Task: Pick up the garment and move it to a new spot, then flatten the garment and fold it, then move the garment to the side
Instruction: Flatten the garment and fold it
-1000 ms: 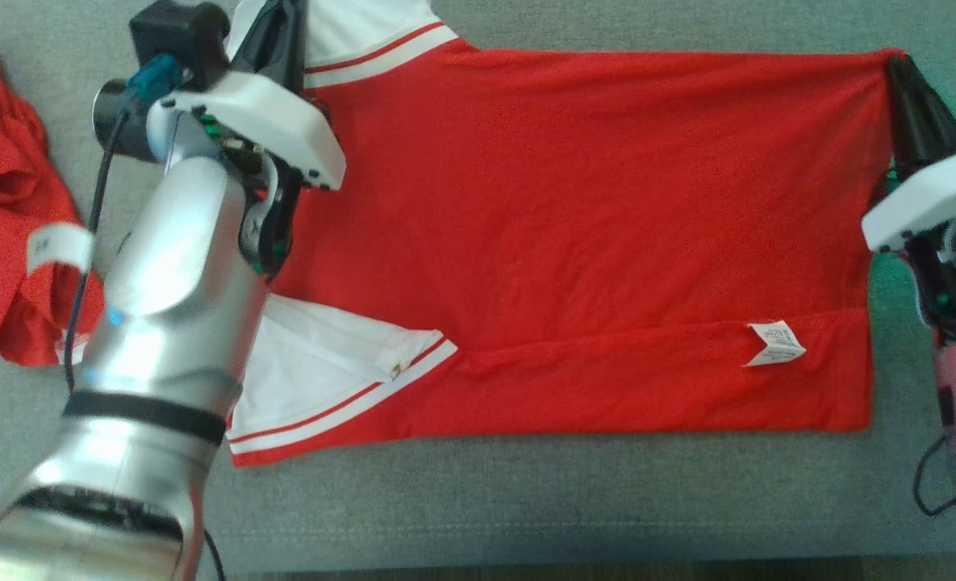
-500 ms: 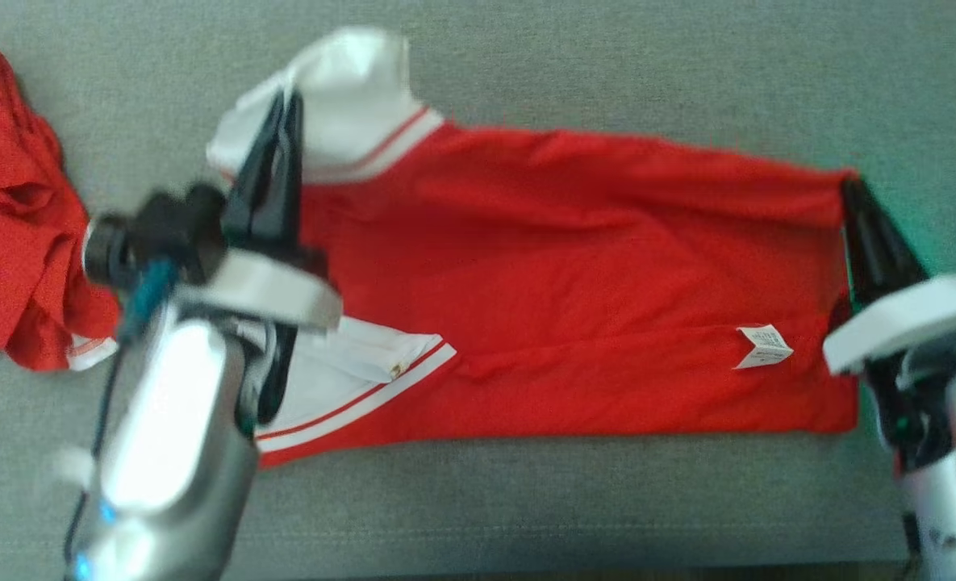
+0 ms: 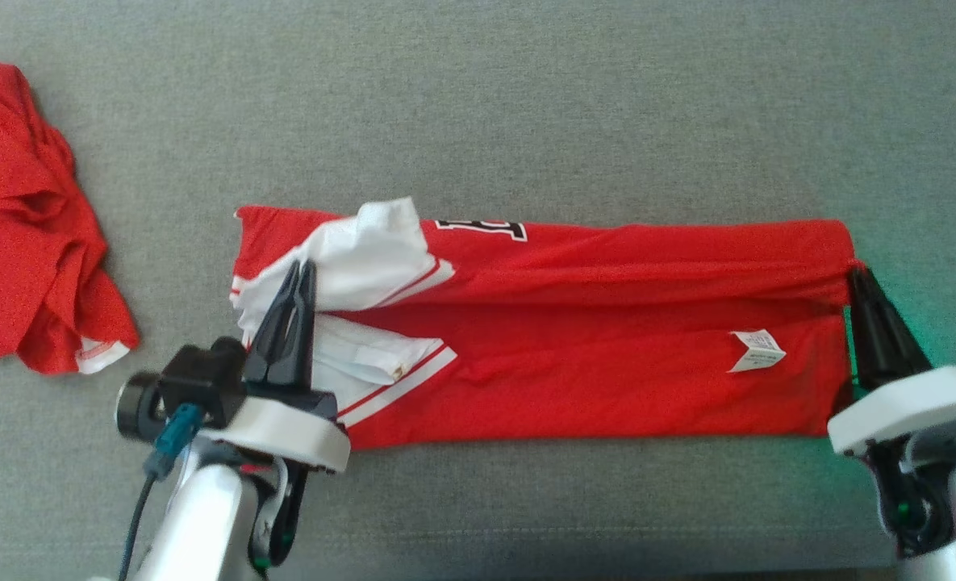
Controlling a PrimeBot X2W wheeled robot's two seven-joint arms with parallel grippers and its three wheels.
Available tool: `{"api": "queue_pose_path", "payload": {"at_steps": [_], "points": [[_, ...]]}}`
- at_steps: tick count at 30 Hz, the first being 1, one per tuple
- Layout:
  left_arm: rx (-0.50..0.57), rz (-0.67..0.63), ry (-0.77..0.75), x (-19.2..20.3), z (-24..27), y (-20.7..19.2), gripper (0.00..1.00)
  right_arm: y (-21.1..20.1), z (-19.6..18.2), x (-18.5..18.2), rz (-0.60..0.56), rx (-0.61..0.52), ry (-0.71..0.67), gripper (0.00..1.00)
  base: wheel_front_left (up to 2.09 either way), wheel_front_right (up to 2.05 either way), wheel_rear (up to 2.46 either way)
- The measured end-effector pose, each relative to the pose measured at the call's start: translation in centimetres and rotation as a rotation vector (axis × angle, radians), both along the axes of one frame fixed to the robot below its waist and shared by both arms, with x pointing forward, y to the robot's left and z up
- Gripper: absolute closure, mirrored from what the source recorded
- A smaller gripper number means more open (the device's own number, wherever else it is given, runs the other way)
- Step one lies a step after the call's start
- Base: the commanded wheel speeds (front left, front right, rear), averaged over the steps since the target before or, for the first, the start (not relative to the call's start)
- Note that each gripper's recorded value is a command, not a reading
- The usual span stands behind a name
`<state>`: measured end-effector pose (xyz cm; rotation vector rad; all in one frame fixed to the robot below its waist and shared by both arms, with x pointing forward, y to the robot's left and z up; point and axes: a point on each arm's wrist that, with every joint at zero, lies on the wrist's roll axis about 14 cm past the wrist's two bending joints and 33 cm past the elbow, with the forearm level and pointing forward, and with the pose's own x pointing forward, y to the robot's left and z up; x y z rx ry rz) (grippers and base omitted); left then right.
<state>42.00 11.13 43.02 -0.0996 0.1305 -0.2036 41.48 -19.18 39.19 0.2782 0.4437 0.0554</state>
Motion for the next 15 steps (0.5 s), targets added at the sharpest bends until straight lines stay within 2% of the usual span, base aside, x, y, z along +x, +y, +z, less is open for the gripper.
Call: {"api": "queue_pose_path", "payload": {"at_steps": [4, 5, 6, 7, 8, 15], "points": [[-0.024, 0.018, 0.074, -1.2, -2.0, 0.4, 1.00, 0.2, -0.3, -1.1, -0.005, 0.003, 0.019, 1.00, 0.00, 0.00, 0.00], [-0.034, 0.025, 0.095, -1.5, -2.5, 0.4, 1.00, 0.2, -0.5, -1.3, -0.005, 0.001, 0.028, 0.81, 0.00, 0.00, 0.00], [-0.046, 0.026, 0.113, -1.7, -3.0, 0.3, 1.00, 0.2, -0.6, -1.5, -0.005, -0.003, 0.032, 0.81, 0.00, 0.00, 0.00], [-0.057, 0.031, 0.133, -1.9, -3.5, 0.3, 0.65, 0.2, -0.6, -1.7, -0.004, -0.008, 0.034, 0.46, 0.00, 0.00, 0.00], [-0.068, 0.034, 0.152, -2.1, -4.0, 0.4, 0.00, 0.3, -0.6, -1.9, -0.004, -0.015, 0.034, 0.00, 0.00, 0.00, 0.00], [-0.078, 0.075, 0.184, -2.9, -4.6, 1.3, 0.00, -0.1, 1.0, -2.7, 0.005, -0.104, -0.027, 0.00, 0.00, 0.00, 0.00]]}}
